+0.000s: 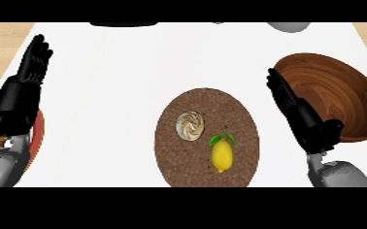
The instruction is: Pick the lemon from the placemat and place it in the bowl
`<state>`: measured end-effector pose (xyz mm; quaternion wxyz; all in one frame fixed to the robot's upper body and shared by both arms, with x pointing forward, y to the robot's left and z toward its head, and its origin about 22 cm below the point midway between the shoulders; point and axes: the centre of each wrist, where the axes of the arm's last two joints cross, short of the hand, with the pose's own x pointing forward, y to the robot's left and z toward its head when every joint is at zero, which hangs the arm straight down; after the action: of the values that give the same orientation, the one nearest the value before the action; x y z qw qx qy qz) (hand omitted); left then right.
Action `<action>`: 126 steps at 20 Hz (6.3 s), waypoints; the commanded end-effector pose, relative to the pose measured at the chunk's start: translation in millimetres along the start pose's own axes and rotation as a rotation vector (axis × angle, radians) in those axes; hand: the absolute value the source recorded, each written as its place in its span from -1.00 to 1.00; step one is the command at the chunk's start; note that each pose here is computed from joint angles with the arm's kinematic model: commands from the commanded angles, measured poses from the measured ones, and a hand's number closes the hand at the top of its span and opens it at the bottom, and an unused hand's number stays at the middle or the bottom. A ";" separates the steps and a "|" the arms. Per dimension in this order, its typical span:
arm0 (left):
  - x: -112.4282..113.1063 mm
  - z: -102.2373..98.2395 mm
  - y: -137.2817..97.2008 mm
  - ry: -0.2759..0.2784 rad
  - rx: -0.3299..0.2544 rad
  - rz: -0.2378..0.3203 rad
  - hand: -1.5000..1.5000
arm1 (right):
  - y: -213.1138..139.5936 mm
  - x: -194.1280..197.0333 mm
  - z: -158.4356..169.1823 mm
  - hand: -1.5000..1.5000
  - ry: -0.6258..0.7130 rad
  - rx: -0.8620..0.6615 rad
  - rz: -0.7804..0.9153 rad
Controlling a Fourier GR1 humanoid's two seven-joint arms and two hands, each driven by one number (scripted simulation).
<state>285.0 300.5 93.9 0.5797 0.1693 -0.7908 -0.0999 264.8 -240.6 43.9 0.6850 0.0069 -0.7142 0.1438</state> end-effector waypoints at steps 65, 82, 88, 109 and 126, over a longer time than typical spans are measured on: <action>-14.8 46.5 -110.1 0.170 -0.444 0.293 0.00 | 168.6 60.7 -30.9 -1.00 0.976 -0.118 1.040; -1.1 33.9 -114.0 0.183 -0.432 0.302 0.00 | 157.2 17.9 -8.2 -1.00 1.049 -0.101 1.007; -12.8 46.5 -109.4 0.193 -0.435 0.319 0.00 | 159.6 16.2 -18.9 1.00 0.900 -0.111 1.028; 4.6 26.5 -119.1 0.119 -0.509 0.296 0.00 | -31.5 47.9 -134.3 1.00 1.352 -0.998 0.743; 3.6 27.4 -126.6 0.136 -0.516 0.302 0.00 | -98.7 148.3 -163.7 1.00 1.068 -1.689 0.856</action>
<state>274.6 179.6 41.2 0.6621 -0.1031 -0.7144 -0.2016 431.0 -273.7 207.3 0.5850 -0.7840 -0.1991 -0.0588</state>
